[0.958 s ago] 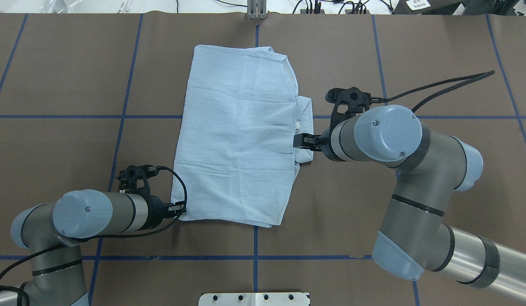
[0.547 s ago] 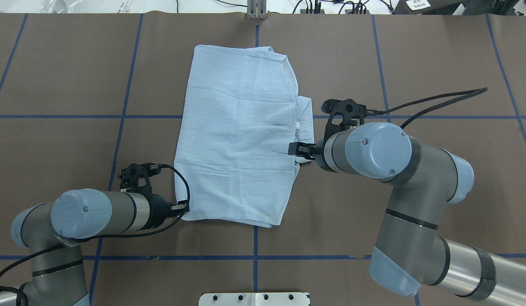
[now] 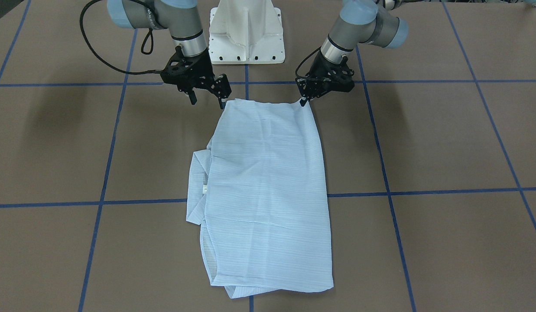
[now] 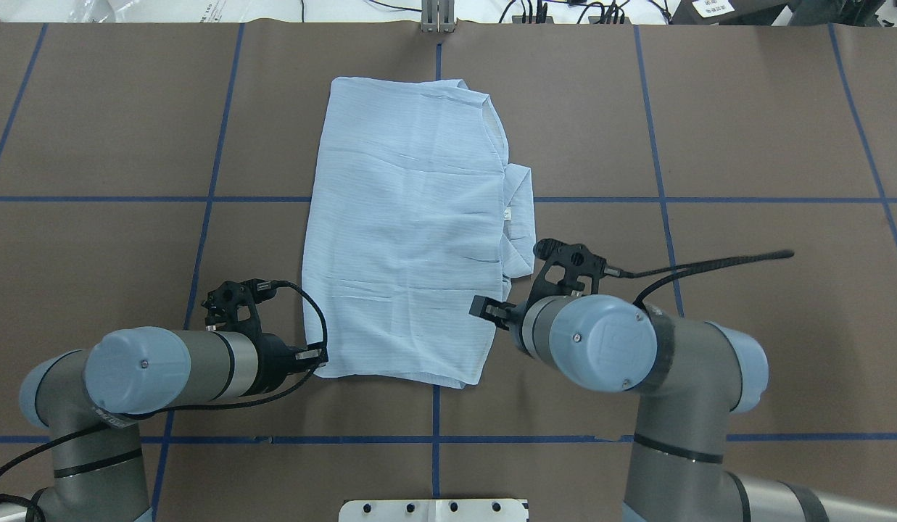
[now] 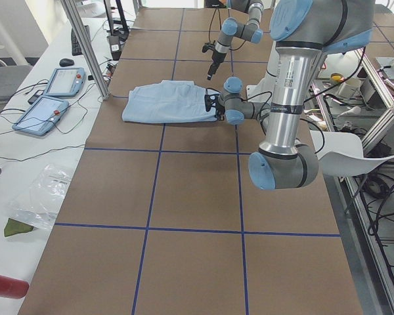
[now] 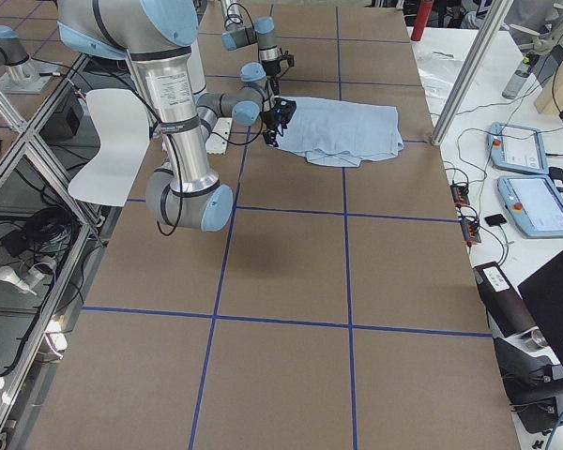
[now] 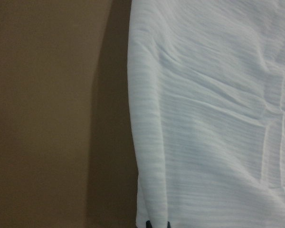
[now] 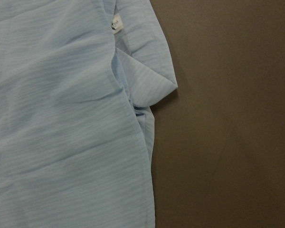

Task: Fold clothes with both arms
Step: 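Move both grippers to the shirt edge nearest the robot and grasp it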

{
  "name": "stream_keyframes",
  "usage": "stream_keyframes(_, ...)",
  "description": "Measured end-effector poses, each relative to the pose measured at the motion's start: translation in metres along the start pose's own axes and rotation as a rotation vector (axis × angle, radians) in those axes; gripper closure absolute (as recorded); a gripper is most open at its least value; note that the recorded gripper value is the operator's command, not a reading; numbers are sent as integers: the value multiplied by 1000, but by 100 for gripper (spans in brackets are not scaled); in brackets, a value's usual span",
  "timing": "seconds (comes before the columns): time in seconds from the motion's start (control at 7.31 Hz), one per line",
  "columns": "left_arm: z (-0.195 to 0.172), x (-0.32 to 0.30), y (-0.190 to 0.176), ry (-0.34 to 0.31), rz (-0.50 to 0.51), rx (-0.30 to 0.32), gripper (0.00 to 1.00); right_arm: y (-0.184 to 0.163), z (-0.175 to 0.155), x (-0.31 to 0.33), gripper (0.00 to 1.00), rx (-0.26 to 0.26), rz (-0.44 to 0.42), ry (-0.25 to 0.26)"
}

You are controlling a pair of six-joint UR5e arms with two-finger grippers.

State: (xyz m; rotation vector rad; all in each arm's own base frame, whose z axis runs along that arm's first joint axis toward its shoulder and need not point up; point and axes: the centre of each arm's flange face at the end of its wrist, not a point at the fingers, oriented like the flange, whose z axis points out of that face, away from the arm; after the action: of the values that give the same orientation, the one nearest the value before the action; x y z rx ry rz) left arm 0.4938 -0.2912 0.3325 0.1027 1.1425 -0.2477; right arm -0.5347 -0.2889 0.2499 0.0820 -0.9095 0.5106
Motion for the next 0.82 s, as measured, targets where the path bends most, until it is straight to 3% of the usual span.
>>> stream_keyframes(0.41, 1, 1, 6, 2, -12, 12, 100, 44, 20, -25, 12, -9, 174, 74)
stream_keyframes(0.82, -1, 3, 9, 9, -14, 15, 100, 59, 40, -50, 21, 1, 262, 101)
